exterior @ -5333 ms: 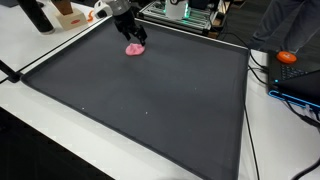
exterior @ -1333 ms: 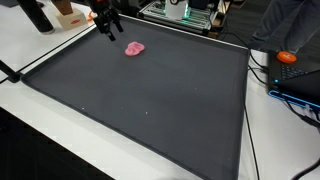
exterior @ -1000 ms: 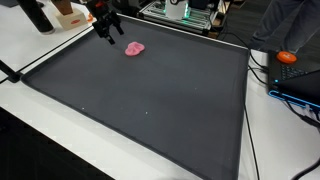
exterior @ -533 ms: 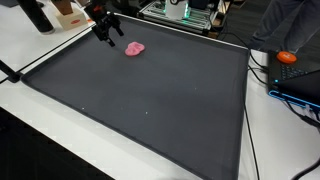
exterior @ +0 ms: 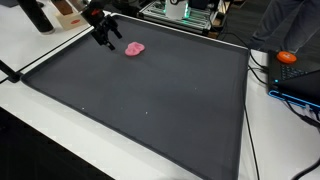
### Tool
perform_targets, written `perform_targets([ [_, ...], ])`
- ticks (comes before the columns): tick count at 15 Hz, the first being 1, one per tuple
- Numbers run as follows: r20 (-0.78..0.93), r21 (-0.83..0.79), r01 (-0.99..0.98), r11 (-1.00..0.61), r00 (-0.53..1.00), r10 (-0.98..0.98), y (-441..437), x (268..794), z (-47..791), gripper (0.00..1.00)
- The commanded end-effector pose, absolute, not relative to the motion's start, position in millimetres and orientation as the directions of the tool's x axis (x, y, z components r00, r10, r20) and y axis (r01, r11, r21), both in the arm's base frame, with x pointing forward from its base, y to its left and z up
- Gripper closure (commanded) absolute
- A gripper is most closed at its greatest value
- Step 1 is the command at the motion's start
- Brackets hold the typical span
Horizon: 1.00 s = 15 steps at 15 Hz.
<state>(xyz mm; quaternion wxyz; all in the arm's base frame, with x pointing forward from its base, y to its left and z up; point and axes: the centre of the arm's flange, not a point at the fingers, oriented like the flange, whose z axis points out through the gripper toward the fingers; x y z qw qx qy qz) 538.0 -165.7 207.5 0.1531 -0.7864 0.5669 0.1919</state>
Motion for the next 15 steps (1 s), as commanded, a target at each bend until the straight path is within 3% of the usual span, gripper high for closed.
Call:
perform_targets([
  [1,-0.449,0.031,-0.892,-0.452,0.391,-0.803,-156,564,197,0.00],
  [8,-0.420,0.062,-0.663,-0.746,0.661,-0.622,-106,594,194,0.00],
  [15,-0.399,0.050,-0.345,-0.937,0.853,-0.336,-56,604,196,0.00],
])
